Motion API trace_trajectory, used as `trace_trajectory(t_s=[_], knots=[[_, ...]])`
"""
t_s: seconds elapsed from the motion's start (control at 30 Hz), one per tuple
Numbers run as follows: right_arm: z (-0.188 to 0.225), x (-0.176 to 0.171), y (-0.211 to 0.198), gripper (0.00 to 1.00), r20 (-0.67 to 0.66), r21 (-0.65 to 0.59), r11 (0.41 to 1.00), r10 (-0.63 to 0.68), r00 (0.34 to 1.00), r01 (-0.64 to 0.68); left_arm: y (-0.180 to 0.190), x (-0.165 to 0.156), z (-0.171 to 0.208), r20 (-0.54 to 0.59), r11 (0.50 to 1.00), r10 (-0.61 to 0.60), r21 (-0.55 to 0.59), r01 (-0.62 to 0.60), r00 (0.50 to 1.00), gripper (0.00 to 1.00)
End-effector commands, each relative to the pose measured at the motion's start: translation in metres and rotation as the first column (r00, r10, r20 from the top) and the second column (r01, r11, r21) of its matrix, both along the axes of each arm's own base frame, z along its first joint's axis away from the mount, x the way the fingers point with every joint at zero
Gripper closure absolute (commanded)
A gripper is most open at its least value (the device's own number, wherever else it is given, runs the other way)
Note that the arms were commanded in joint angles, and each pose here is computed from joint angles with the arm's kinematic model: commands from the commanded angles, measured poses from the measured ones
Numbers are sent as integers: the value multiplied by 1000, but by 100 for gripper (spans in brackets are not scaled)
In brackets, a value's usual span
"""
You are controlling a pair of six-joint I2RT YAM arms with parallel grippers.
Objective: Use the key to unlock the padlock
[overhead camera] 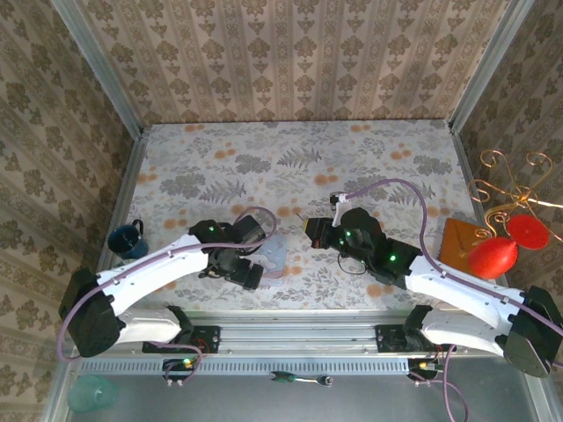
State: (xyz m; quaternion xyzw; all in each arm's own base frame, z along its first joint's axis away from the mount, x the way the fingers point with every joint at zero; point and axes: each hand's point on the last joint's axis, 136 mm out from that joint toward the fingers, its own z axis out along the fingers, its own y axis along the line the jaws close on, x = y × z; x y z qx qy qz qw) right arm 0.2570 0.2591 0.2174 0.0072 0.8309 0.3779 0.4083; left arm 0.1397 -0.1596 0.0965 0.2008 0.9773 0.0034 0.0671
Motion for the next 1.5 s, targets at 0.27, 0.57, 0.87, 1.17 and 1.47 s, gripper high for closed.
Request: trace_trajectory(t_s=[0.27, 0.57, 0.87, 1.17, 1.47], knots=[[3, 3, -12, 100, 18, -15, 999, -43, 999, 44, 9, 5, -27, -26, 996, 64, 57, -62, 998, 0], [1, 2, -12, 100, 11, -13, 999, -41, 999, 41, -3, 24, -32, 10, 993, 116, -36, -116, 993, 0], [-5, 0, -12, 100, -2, -16, 999, -36, 999, 36, -27, 62, -23, 87, 969, 182, -186, -163, 979, 0], [-7, 0, -12, 100, -8, -18, 999, -38, 999, 37, -48, 107, -21, 146, 936, 258, -284, -210, 955, 0], [-16, -2, -14, 100, -32, -21, 999, -43, 999, 43, -64, 157, -19, 177, 880, 361, -389, -272, 916, 0]])
